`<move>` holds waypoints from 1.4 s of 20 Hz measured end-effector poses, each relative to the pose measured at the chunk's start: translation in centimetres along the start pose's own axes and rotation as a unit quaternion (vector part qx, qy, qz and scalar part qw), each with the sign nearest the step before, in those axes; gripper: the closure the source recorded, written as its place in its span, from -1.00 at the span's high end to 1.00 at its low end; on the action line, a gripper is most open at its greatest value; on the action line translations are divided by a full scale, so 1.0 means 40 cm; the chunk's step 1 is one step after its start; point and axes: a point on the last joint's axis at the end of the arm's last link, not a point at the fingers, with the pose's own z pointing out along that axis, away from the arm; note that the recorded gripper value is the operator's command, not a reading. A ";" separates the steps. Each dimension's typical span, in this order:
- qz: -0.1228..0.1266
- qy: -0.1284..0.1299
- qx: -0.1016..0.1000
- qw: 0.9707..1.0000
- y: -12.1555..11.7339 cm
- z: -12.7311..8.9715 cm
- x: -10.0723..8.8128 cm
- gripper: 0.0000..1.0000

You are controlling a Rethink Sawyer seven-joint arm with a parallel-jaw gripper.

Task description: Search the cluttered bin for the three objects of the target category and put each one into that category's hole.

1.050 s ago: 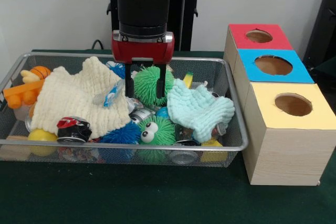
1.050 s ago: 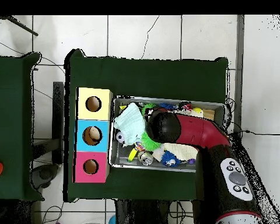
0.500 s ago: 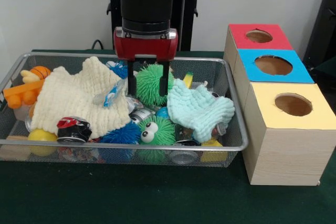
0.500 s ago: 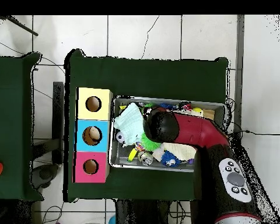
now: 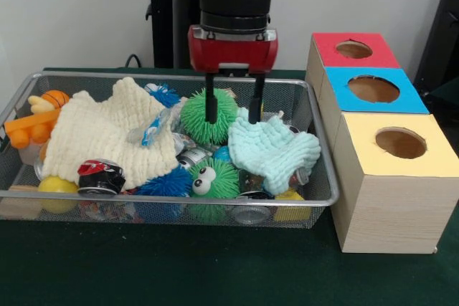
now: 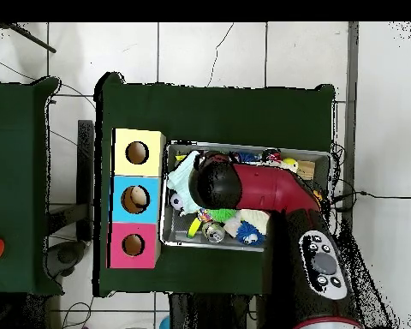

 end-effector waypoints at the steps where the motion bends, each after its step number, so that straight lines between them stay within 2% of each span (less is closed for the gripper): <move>1: -0.008 -0.002 0.001 1.000 0.024 -0.007 -0.004 1.00; 9: -0.023 -0.003 0.004 1.000 0.068 -0.016 -0.007 1.00; 28: -0.016 0.010 0.009 1.000 0.042 0.010 0.019 1.00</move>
